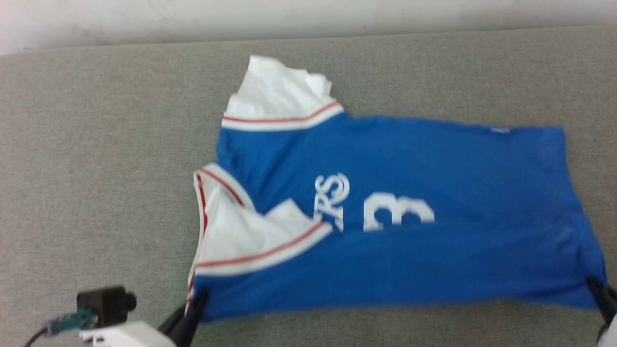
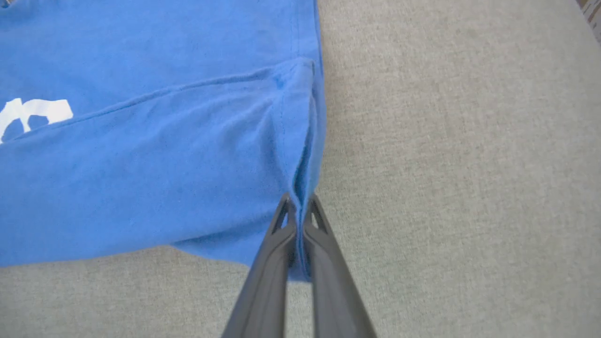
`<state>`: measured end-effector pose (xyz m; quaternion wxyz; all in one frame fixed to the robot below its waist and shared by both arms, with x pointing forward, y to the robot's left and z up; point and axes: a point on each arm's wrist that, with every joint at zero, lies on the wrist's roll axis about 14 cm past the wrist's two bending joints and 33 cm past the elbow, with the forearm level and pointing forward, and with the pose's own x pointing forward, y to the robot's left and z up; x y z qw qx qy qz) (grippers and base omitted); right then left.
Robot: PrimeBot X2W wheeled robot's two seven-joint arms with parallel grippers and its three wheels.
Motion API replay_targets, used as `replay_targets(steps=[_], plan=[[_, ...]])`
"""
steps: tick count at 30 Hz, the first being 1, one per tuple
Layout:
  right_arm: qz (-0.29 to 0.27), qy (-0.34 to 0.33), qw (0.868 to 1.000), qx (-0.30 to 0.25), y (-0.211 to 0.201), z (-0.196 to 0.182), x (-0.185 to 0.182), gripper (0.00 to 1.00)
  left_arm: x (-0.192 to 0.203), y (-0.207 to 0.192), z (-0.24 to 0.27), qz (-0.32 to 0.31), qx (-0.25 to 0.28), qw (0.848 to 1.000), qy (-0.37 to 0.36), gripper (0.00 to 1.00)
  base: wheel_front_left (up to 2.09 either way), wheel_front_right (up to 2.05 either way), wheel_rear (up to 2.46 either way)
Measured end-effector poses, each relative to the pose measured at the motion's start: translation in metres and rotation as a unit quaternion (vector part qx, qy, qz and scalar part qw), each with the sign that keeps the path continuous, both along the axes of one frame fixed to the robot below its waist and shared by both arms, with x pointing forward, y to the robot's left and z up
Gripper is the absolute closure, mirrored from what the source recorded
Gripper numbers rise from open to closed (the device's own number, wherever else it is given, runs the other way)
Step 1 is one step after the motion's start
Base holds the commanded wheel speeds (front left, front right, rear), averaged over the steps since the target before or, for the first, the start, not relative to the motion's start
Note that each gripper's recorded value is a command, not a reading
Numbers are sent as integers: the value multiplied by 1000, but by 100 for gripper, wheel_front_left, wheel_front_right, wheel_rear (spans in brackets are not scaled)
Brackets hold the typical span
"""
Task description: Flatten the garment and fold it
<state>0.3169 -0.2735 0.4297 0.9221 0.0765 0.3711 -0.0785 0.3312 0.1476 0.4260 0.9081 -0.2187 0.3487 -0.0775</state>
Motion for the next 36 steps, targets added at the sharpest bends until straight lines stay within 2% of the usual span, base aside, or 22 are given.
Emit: replay_targets(steps=[5,9,16,17,18,19,20,25,29,31,34,36], plan=[[-8,51,999,9,-1,-13,-26,100,-33,13,-14,34,-11,998,56,100,0,0,0],[-14,66,998,15,0,-20,-34,100,-56,23,-28,57,-10,994,96,100,0,0,0],[-10,85,996,38,12,-38,-38,100,-66,15,-46,68,-37,989,123,100,0,0,0],[-9,87,995,40,13,-40,-38,95,-64,14,-47,66,-38,990,121,100,0,0,0],[-9,88,995,42,14,-41,-39,57,-62,14,-48,65,-39,990,117,83,0,0,0],[-10,84,996,43,15,-41,-38,0,-60,14,-48,66,-39,991,112,68,0,0,0],[-11,80,996,42,14,-40,-38,0,-57,14,-48,66,-40,991,107,0,0,0,0],[-12,46,998,48,15,-29,-31,0,-43,13,-37,69,-50,994,67,0,0,0,0],[-17,-30,999,23,3,3,-15,0,-21,26,-7,92,-54,994,-2,0,0,0,0],[-14,-77,997,-9,-5,24,-3,0,-6,37,14,100,-38,993,-50,0,0,0,0],[0,-115,993,-41,-7,38,9,0,14,48,42,92,0,989,-112,0,0,0,0],[5,-139,989,-49,-4,44,19,0,36,57,67,88,35,981,-172,0,0,0,0]])
